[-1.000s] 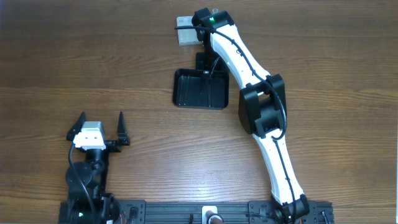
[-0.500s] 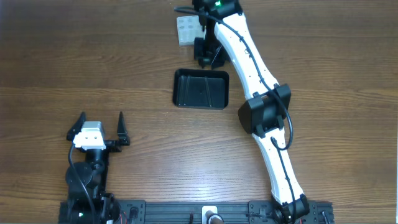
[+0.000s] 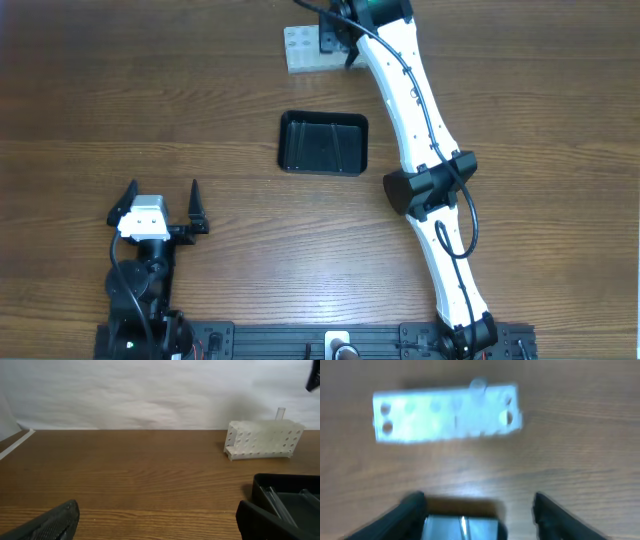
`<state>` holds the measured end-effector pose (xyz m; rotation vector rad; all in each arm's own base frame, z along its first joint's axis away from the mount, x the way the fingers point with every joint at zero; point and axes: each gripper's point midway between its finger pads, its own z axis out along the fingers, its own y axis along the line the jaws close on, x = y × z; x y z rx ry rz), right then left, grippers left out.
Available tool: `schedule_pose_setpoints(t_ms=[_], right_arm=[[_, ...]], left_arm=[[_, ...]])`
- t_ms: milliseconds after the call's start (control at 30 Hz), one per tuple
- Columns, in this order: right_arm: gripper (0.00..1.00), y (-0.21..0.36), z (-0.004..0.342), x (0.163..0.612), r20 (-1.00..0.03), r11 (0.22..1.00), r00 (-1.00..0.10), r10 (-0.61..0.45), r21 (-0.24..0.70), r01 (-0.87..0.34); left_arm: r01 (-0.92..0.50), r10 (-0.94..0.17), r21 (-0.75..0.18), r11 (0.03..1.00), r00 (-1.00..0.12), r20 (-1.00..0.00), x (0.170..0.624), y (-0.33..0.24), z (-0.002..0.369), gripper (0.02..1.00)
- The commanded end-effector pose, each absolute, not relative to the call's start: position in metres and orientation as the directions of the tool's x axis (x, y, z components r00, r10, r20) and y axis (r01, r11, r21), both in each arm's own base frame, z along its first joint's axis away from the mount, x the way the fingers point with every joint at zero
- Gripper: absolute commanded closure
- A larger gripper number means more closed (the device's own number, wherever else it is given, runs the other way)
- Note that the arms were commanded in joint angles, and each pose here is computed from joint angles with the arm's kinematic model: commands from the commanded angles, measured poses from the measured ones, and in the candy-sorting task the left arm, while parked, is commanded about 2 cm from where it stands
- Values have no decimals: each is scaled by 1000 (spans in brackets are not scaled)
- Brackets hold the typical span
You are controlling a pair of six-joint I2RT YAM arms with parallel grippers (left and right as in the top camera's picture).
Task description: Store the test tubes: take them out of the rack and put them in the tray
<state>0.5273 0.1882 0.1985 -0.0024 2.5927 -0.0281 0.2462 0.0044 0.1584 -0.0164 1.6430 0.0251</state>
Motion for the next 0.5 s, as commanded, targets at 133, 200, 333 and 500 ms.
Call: schedule_pose_setpoints(t_ms=[133, 200, 333, 500], right_arm=[[248, 160, 227, 572, -677, 996, -736, 8, -56, 62], [246, 158, 222, 580, -685, 996, -728, 17, -50, 71], [231, 158, 201, 596, -691, 996, -723, 14, -54, 71], [222, 165, 177, 613, -707, 997, -708, -5, -61, 54]], left_arm=[[-18, 19, 20, 1000, -70, -997, 246, 4, 158, 20], [-18, 19, 20, 1000, -71, -997, 246, 4, 158, 20], [-18, 19, 20, 1000, -71, -997, 246, 4, 158, 20], [-18, 19, 20, 1000, -70, -997, 246, 4, 158, 23]])
